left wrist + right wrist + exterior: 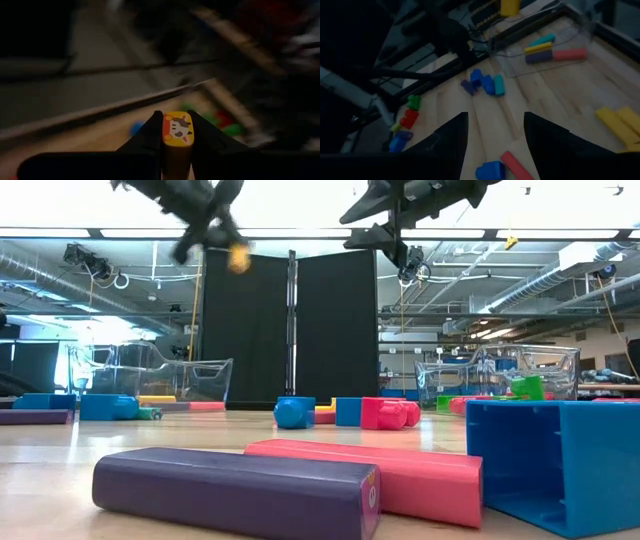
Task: Sort blocks by size
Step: Put the yellow block into the top left transparent bin, then put the red 1 stud game piece into the bottom transparent bin
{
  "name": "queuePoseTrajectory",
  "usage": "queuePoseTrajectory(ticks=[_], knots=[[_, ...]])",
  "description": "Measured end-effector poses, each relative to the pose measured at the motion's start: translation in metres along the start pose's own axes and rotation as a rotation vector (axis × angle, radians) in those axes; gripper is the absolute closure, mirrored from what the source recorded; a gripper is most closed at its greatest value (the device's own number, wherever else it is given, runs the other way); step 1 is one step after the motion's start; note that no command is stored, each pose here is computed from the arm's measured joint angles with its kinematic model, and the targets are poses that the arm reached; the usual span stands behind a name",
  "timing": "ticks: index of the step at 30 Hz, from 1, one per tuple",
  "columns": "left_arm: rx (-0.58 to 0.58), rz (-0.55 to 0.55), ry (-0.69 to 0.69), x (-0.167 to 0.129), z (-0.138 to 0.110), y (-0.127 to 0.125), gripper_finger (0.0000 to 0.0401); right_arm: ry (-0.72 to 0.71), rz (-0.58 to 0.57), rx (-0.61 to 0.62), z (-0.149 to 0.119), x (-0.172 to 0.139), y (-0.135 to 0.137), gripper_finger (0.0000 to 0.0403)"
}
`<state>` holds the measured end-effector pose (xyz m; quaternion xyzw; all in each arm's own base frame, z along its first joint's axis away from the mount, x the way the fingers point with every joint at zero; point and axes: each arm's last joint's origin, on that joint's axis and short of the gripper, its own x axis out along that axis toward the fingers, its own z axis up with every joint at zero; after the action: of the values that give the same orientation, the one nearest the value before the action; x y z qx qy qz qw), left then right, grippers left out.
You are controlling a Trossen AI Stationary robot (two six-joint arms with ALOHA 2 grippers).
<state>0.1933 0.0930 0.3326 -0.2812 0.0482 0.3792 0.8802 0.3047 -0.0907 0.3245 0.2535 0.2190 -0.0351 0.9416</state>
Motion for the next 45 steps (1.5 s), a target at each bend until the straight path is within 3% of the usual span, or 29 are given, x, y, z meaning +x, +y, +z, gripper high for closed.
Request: queuePoseTrajectory(ticks=[5, 15, 26, 29, 34, 45], knots=[[-0.032, 0.241, 0.163, -0.007, -0.001, 0.044, 0.0336, -0.03, -0.074, 0.0, 0.001, 0.0, -0.002, 0.0203], [0.0, 0.482, 0.563, 0.037, -0.021, 0.107, 0.0336, -0.066, -0.165, 0.003, 0.002, 0.0, -0.004, 0.0204], [0.042, 0.54, 0.799, 0.075, -0.047, 0.138, 0.0335, -0.073, -0.165, 0.07, 0.002, 0.0, -0.004, 0.0204], [0.062, 0.55, 0.839, 0.081, -0.053, 0.142, 0.0299, -0.074, -0.164, 0.083, 0.002, 0.0, -0.004, 0.0204], [0.075, 0.578, 0.854, 0.085, -0.057, 0.146, 0.0243, -0.074, -0.164, 0.083, 0.002, 0.0, -0.004, 0.0204], [0.114, 0.577, 0.831, 0.085, -0.048, 0.142, 0.0232, -0.083, -0.16, 0.095, 0.003, 0.0, -0.004, 0.0204]])
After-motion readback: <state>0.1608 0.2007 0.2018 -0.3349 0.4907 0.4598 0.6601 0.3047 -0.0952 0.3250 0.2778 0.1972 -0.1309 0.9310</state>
